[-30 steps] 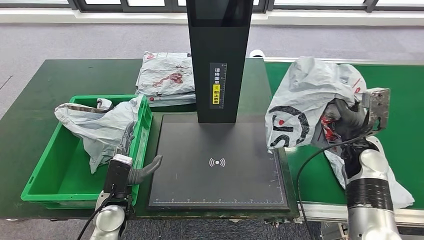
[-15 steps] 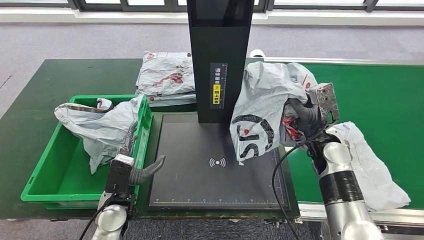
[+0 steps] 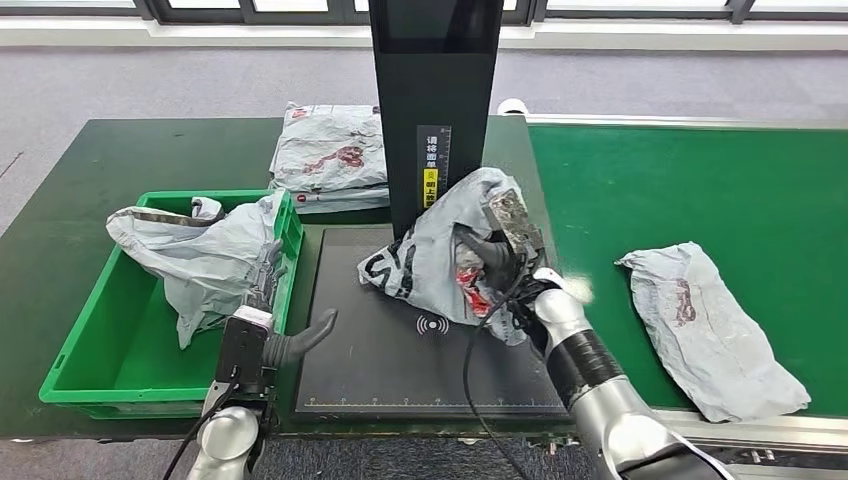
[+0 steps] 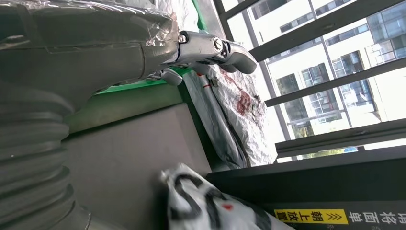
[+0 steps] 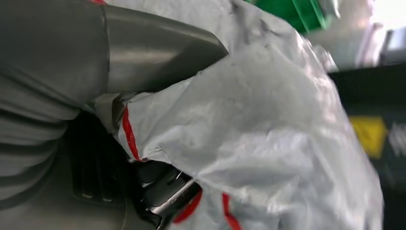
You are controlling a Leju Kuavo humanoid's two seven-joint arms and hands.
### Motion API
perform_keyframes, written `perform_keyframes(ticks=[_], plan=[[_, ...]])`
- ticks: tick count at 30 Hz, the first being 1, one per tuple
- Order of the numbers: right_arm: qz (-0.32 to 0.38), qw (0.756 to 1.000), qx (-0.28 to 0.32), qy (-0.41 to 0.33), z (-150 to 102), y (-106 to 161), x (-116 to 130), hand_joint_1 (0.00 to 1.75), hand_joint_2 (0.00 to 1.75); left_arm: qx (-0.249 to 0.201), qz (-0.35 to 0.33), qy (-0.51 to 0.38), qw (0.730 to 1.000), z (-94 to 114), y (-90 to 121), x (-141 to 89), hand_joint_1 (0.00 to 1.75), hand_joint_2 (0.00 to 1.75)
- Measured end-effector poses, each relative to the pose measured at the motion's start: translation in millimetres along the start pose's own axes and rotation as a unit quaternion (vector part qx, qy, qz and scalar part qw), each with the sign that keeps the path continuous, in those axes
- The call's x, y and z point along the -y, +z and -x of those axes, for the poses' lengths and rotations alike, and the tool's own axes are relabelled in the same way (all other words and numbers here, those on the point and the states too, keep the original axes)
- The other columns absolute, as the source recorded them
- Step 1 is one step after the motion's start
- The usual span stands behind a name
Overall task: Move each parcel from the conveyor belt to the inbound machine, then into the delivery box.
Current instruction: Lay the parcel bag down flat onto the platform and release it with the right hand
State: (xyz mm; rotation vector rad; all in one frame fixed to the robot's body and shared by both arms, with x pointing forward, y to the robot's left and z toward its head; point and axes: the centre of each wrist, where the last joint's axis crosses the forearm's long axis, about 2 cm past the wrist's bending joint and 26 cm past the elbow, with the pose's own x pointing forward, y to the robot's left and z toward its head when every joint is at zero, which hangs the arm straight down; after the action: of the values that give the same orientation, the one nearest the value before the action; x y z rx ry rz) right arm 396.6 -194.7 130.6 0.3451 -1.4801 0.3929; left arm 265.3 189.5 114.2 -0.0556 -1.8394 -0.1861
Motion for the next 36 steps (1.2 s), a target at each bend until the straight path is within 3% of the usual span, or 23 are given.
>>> perform_keyframes(ticks=[4, 23, 36], plan=[[-0.026, 0.999, -0.02, -0.004, 6.3, -5.7, -22.9, 1.75, 1.75, -0.002, 0.0, 0.001, 1.0, 0.9, 0.3, -0.1, 0.0, 1.75], [-0.112, 0.992, -0.05, -0.018, 10.8, -15.7, -81.3, 1.75, 1.75, -0.005, -0.005, -0.002, 1.0, 2.5, 0.6, -2.6, 0.0, 1.75], [-0.163, 0.985, -0.044, -0.024, 10.4, -15.0, -103.5, 1.75, 1.75, -0.005, -0.011, -0.004, 1.0, 2.8, 0.7, -4.0, 0.0, 1.75]])
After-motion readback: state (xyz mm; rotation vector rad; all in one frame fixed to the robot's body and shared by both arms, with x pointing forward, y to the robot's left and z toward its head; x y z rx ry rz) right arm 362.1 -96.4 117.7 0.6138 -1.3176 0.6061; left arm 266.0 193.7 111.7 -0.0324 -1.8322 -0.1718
